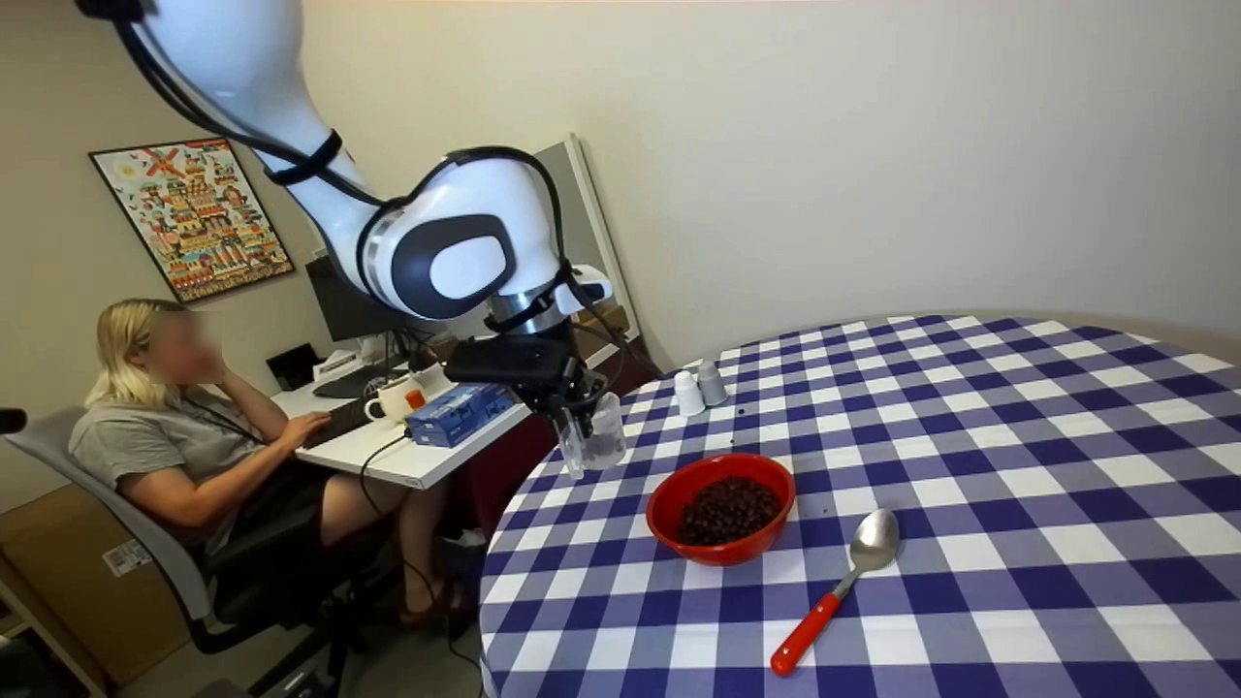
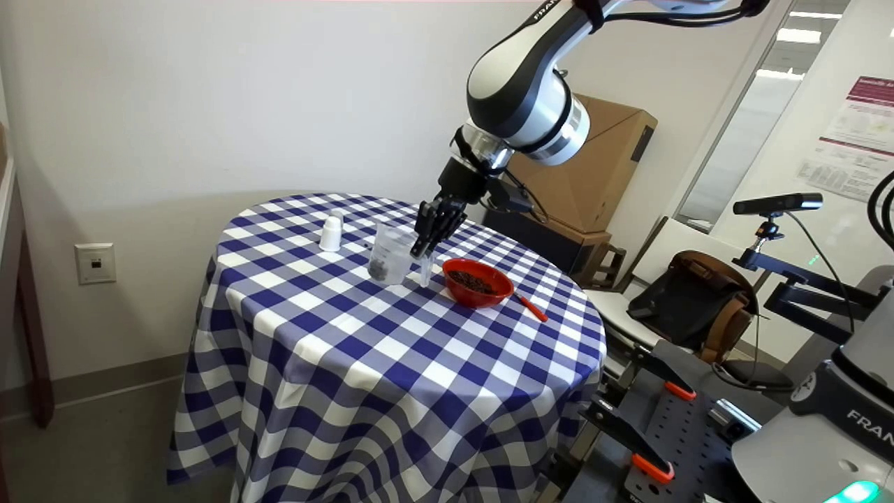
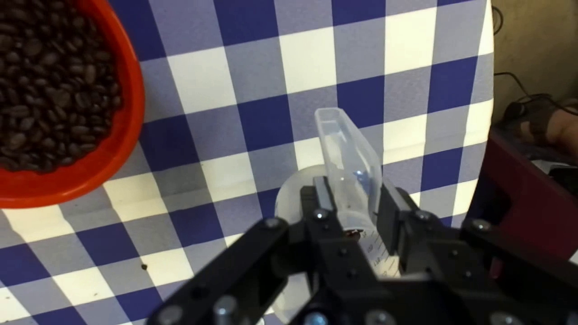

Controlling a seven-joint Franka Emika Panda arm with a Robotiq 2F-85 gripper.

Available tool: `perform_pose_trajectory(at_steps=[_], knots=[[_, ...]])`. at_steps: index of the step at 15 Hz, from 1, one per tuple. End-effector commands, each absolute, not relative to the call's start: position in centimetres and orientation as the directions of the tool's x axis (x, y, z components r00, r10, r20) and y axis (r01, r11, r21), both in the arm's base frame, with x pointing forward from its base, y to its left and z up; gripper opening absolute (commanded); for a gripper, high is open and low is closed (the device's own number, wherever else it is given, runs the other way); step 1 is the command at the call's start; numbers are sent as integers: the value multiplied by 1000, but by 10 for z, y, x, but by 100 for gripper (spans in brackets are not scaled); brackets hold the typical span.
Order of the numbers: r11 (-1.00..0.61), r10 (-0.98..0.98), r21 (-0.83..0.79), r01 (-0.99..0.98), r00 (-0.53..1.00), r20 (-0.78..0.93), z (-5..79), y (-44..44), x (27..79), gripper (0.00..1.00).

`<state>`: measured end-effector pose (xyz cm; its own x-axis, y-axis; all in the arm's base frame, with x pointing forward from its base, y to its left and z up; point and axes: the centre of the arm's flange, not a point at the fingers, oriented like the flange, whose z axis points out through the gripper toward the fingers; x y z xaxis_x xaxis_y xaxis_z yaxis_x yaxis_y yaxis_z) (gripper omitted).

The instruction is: Pour some of the contents from the jug into the bowl

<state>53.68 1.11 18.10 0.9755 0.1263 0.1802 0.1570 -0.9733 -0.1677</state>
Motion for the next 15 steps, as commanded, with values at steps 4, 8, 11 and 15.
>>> perform_pose_trajectory(at_steps=[4, 8, 11, 15], knots=[[-971, 174, -140, 195, 973, 151, 155, 4, 532, 10], [-966, 220, -112, 232, 970, 107, 133, 5, 525, 10], [-963, 243, -99, 252, 966, 91, 128, 5, 523, 10], [-966, 234, -98, 241, 969, 79, 133, 6, 524, 54]])
